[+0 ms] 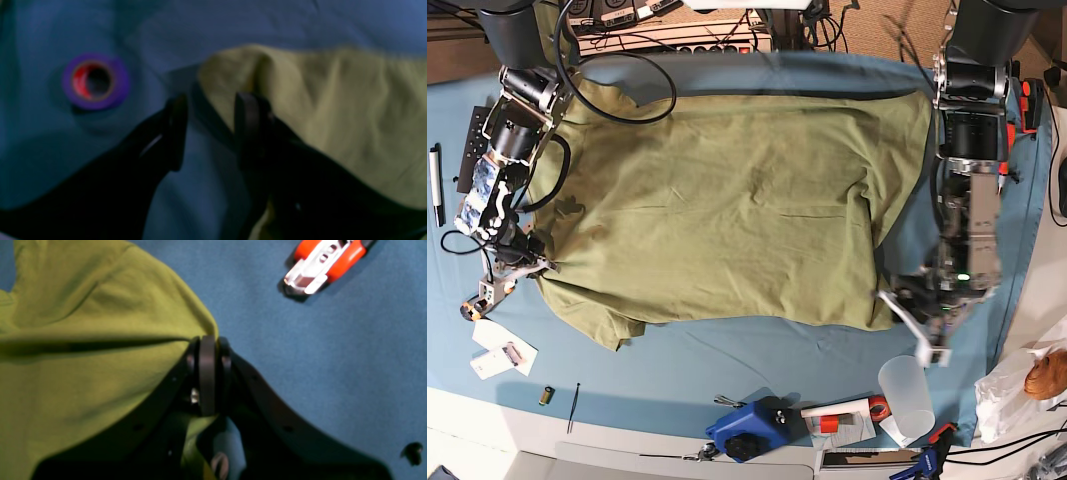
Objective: Layout the t-shirt on the table in an organized manner, then fold the t-shirt properly
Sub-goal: 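Pull the hem corners outward with both grippers to flatten the shirt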
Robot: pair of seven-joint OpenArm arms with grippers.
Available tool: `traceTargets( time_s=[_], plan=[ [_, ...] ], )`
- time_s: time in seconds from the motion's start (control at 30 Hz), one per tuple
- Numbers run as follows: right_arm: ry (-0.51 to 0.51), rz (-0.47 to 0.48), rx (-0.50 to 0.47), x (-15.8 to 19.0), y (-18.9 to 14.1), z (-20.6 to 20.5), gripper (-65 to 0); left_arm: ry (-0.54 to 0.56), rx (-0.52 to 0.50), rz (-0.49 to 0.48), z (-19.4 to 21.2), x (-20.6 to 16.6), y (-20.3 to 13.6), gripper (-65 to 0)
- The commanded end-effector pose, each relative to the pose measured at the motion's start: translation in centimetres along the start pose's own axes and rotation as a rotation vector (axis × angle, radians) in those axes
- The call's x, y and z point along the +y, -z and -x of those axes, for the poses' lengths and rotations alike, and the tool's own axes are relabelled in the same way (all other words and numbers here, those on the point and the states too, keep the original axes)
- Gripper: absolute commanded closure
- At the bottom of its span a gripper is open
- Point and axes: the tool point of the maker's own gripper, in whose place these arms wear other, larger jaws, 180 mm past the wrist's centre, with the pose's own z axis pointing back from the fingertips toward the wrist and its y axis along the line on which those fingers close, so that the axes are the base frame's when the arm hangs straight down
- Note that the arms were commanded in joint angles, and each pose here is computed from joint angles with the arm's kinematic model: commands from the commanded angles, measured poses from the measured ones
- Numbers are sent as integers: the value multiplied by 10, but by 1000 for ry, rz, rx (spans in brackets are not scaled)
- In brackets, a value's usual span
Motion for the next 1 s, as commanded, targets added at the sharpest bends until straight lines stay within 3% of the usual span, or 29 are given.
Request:
traceTargets(
  time_s=[0.0,0.27,0.57,0.77,0.97],
  plan=[
    [-18,28,6,-9,-4,-7,0,-24,-58,18,-24,4,-8,-223],
    [-12,2,-19,-4,-7,-15,0,-87,-1,184,-4,-9,0,-223],
    [-20,-1,-21,-3,-8,-17,0,-131,47,190,19,-4,16,-223],
    [-24,-6,-19,-2,-8,-16,0,-130,-9,211,6,-8,16,-223],
    [-18,-48,-32,6,-8,-18,0,-125,-1,244,7,-27,22,-195]
  ],
)
